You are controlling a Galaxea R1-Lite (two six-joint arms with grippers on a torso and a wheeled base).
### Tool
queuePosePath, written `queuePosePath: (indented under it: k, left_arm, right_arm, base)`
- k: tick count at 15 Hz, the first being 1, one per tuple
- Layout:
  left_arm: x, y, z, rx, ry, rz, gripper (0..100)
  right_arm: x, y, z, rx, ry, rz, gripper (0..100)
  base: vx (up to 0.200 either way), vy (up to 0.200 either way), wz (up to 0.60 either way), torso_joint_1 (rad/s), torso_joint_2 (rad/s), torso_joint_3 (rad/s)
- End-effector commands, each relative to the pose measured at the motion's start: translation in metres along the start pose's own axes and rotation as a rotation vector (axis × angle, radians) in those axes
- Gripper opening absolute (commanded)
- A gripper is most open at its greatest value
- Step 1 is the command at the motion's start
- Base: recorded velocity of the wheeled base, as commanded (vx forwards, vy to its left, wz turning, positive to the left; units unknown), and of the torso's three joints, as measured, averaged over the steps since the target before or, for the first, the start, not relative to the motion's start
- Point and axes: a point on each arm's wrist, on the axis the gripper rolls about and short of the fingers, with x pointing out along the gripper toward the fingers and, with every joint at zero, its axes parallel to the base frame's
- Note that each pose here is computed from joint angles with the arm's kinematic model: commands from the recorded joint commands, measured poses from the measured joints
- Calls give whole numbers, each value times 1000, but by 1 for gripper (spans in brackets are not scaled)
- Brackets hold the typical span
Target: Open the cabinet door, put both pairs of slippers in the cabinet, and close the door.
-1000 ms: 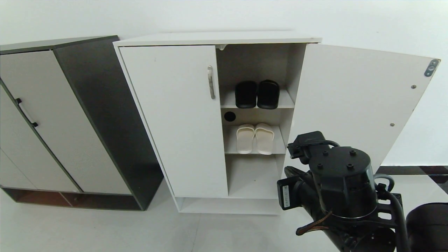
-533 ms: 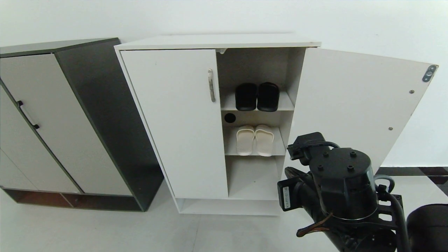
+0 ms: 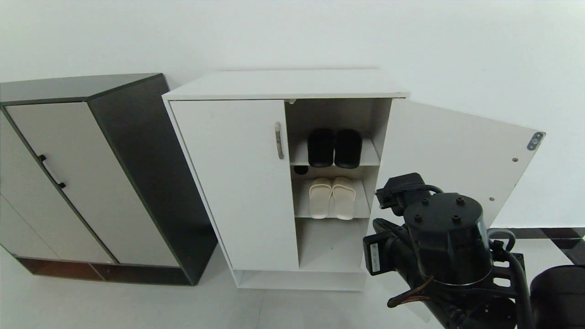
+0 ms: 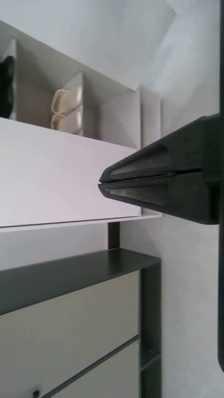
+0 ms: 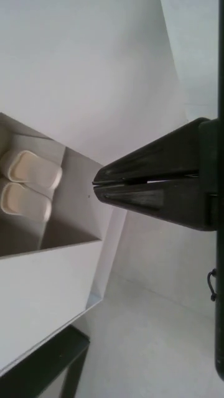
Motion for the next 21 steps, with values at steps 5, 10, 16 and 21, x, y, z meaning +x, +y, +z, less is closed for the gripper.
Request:
queuePosePath:
  k: [5, 10, 16, 21]
  left_arm:
    - [0, 0, 0, -1, 0, -1, 0]
    - [0, 0, 0, -1, 0, -1, 0]
    - [0, 0, 0, -1, 0, -3, 0]
    - [0, 0, 0, 1, 0, -1, 0]
  right_arm:
    - [0, 1, -1, -5, 3, 2, 0]
    - [0, 0, -1, -3, 2, 1, 0]
    - [0, 0, -1, -3, 1, -1, 0]
    - [0, 0, 0, 1, -3, 2, 0]
  base:
    - [0, 0, 0, 153, -467, -331]
    - [0, 0, 0, 167, -488, -313]
    - [0, 0, 0, 207, -521, -313]
    - [0, 0, 0, 225, -514, -289]
